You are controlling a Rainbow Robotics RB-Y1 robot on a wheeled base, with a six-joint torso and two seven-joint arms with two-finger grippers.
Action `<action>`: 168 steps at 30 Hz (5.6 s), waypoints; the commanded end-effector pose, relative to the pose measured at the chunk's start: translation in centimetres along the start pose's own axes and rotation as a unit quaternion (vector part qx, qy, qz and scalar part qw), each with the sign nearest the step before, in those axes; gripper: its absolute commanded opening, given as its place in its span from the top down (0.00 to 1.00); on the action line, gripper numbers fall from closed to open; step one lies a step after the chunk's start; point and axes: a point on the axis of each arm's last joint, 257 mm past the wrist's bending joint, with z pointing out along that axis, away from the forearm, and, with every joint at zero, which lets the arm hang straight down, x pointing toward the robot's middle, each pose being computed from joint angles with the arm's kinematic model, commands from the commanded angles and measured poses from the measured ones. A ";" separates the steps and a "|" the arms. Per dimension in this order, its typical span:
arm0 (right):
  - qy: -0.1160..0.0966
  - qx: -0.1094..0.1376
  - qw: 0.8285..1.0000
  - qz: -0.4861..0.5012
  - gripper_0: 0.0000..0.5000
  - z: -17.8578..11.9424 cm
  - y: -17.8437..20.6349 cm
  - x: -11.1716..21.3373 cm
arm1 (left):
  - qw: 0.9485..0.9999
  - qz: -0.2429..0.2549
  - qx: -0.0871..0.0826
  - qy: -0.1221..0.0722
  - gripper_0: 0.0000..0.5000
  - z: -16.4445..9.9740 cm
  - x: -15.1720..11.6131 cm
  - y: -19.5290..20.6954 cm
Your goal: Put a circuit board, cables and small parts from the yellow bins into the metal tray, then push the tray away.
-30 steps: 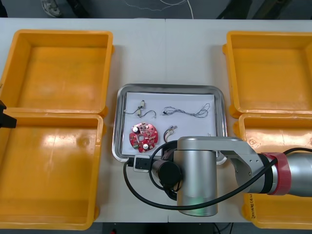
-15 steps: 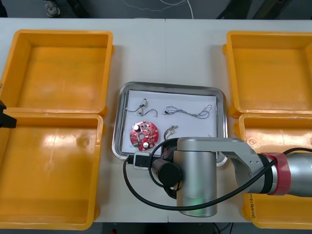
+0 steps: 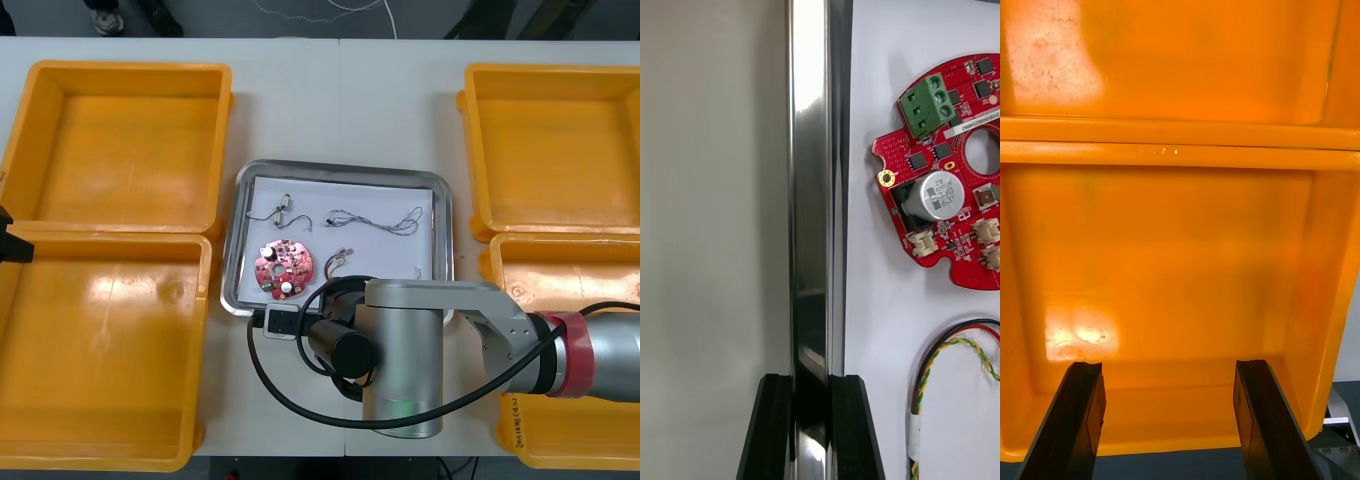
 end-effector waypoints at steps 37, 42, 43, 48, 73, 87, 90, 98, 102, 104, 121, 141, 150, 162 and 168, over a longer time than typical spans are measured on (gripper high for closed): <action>0.014 0.075 0.996 -0.042 1.00 0.5 -6.6 2.9 | 0.998 0.055 -0.021 -0.012 0.00 -1.3 -0.4 0.9; 0.014 0.090 0.995 -0.050 1.00 0.4 -7.4 2.7 | 0.998 0.055 -0.021 -0.012 0.00 -1.3 -0.4 0.9; 0.014 0.090 0.995 -0.050 1.00 0.4 -7.4 2.7 | 0.998 0.055 -0.021 -0.012 0.00 -1.3 -0.4 0.9; 0.009 0.105 0.993 -0.058 1.00 0.2 -8.0 2.2 | 0.998 0.055 -0.021 -0.012 0.00 -1.3 -0.4 0.9; -0.051 0.135 0.987 -0.070 1.00 1.5 -10.8 -2.1 | 0.998 0.055 -0.021 -0.012 0.00 -1.3 -0.4 0.9; -0.062 0.153 0.984 -0.071 1.00 2.1 -12.7 -1.6 | 0.998 0.055 -0.021 -0.012 0.00 -1.3 -0.4 0.9; -0.059 0.158 0.983 -0.070 1.00 2.2 -13.2 -1.3 | 0.998 0.055 -0.021 -0.012 0.00 -1.3 -0.4 0.9; -0.055 0.168 0.982 -0.061 1.00 3.0 -14.9 -0.4 | 0.998 0.055 -0.021 -0.012 0.00 -1.3 -0.4 0.9; -0.051 0.174 0.982 -0.057 1.00 3.3 -15.9 0.0 | 0.998 0.055 -0.021 -0.012 0.00 -1.3 -0.4 0.9; -0.051 0.177 0.981 -0.054 1.00 3.6 -16.4 0.2 | 0.998 0.055 -0.021 -0.012 0.00 -1.3 -0.4 0.9; -0.033 0.201 0.978 -0.046 1.00 4.5 -20.2 1.2 | 0.998 0.055 -0.021 -0.012 0.00 -1.3 -0.4 0.9; -0.043 0.211 0.976 -0.032 1.00 4.6 -23.8 0.4 | 0.998 0.055 -0.021 -0.012 0.00 -1.3 -0.4 0.9; -0.057 0.216 0.974 -0.023 1.00 5.2 -25.0 0.0 | 0.998 0.055 -0.021 -0.012 0.00 -1.3 -0.4 0.9; -0.071 0.224 0.972 -0.018 1.00 5.8 -26.8 0.0 | 0.998 0.055 -0.021 -0.012 0.00 -1.3 -0.4 0.9; -0.070 0.226 0.972 -0.018 1.00 5.7 -27.0 0.1 | 0.998 0.055 -0.021 -0.012 0.00 -1.3 -0.4 0.9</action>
